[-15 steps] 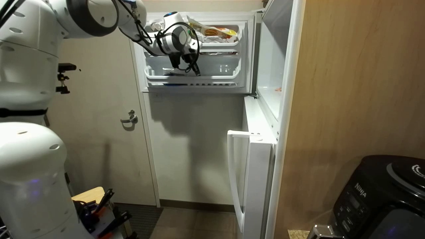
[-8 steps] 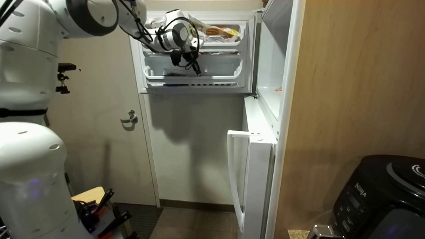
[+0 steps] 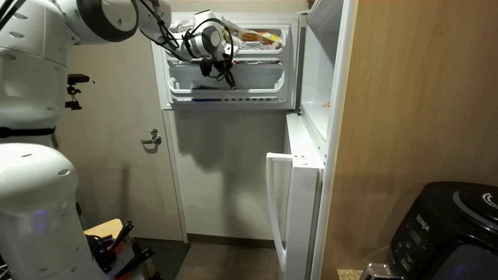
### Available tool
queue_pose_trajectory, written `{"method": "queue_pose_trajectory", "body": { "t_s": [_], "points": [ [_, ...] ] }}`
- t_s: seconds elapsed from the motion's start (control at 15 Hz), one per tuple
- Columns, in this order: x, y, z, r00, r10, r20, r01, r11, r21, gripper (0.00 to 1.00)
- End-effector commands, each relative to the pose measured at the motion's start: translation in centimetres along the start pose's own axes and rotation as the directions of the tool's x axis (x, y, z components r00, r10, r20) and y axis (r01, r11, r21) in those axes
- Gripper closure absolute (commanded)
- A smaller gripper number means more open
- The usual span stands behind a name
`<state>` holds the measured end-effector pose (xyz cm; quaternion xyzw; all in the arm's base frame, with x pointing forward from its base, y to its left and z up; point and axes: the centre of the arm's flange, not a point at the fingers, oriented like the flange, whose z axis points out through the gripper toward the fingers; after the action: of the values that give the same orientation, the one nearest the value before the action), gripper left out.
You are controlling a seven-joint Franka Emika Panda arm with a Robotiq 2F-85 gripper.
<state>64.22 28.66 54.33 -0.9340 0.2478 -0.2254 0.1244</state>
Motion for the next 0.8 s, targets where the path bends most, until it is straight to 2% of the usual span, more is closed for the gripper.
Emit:
{"method": "queue_pose_trajectory", "body": {
  "t_s": [0.0, 0.47, 0.73],
  "points": [
    [-0.7, 1.0, -0.9, 1.000, 0.008, 0.007, -0.007, 0.999, -0.038, 1.00],
    [-0.7, 1.7, -2.0, 1.000, 0.021, 0.000, -0.021, 0.999, -0.050, 1.00],
    [-0.5, 2.1, -3.9, 1.000, 0.026, -0.001, -0.026, 0.997, -0.069, 1.00]
  ]
}}
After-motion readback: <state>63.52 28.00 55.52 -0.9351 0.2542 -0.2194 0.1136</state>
